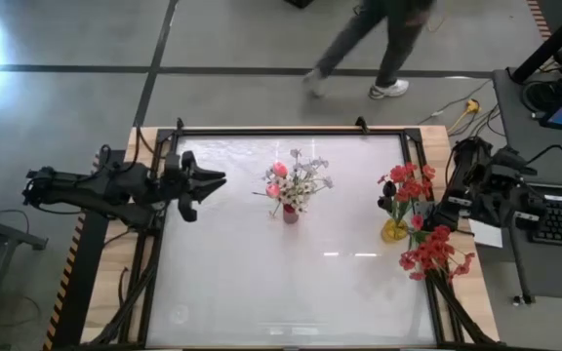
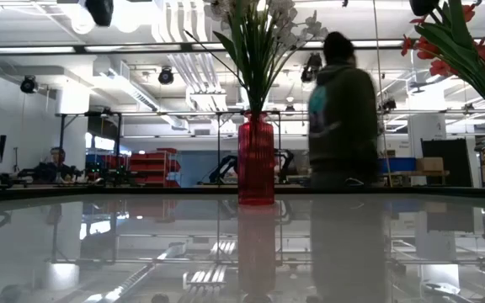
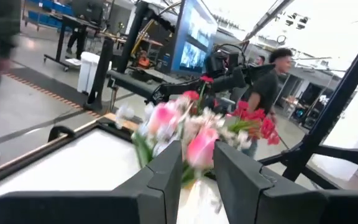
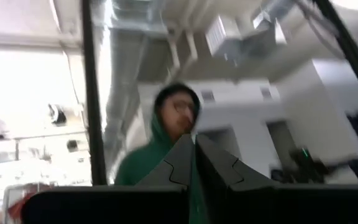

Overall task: Sort flowers into vase by color
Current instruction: Return to Home Position

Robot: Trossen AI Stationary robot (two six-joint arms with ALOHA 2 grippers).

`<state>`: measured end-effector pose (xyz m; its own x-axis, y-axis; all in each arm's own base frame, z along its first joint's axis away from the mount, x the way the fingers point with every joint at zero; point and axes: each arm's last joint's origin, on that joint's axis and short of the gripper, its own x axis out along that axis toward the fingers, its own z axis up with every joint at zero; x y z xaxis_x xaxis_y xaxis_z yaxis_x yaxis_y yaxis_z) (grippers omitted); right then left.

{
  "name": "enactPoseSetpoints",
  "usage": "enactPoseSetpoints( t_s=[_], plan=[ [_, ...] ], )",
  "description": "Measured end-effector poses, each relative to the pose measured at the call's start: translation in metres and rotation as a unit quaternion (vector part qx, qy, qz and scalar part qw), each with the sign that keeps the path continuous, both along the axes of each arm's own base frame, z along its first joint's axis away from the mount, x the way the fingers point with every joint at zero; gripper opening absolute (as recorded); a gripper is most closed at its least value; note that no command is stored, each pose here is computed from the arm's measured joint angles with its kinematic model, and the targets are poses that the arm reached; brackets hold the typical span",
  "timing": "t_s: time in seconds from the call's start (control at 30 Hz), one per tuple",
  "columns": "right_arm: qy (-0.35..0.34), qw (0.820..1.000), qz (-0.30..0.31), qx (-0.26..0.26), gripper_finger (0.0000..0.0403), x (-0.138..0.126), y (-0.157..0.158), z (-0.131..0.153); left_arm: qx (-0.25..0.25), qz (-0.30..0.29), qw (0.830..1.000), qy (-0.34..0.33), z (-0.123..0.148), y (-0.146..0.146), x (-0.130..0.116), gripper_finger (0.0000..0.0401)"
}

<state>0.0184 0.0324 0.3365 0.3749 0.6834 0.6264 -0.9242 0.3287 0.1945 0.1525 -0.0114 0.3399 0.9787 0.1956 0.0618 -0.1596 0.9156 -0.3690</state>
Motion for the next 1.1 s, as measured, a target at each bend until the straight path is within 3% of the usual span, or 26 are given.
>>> enactPoseSetpoints(
  t_s=[0.47, 0.6, 0.8, 0.97, 1.1],
  plan=[
    [-0.103, 0.988, 0.000, 0.111, 0.0013, 0.002, 0.005, -0.054, -0.008, 0.053, 0.998, -0.015, -0.072, 0.009, -0.042, 0.0081],
    [-0.122, 0.977, 0.001, 0.173, 0.0013, 0.002, 0.006, -0.081, -0.008, 0.053, 0.998, -0.012, -0.087, 0.009, -0.047, 0.0081],
    [-0.150, 0.963, -0.025, 0.221, 0.0013, -0.002, -0.003, -0.080, -0.013, 0.053, 0.998, -0.022, -0.095, 0.010, -0.051, 0.0079],
    [-0.168, 0.970, -0.014, 0.177, 0.0013, 0.000, 0.003, -0.082, -0.003, 0.054, 0.998, -0.014, -0.097, 0.010, -0.054, 0.0079],
    [-0.153, 0.975, -0.038, 0.155, 0.0013, 0.003, 0.007, -0.084, 0.064, 0.096, 0.993, 0.024, -0.101, 0.012, -0.055, 0.0079]
  ],
)
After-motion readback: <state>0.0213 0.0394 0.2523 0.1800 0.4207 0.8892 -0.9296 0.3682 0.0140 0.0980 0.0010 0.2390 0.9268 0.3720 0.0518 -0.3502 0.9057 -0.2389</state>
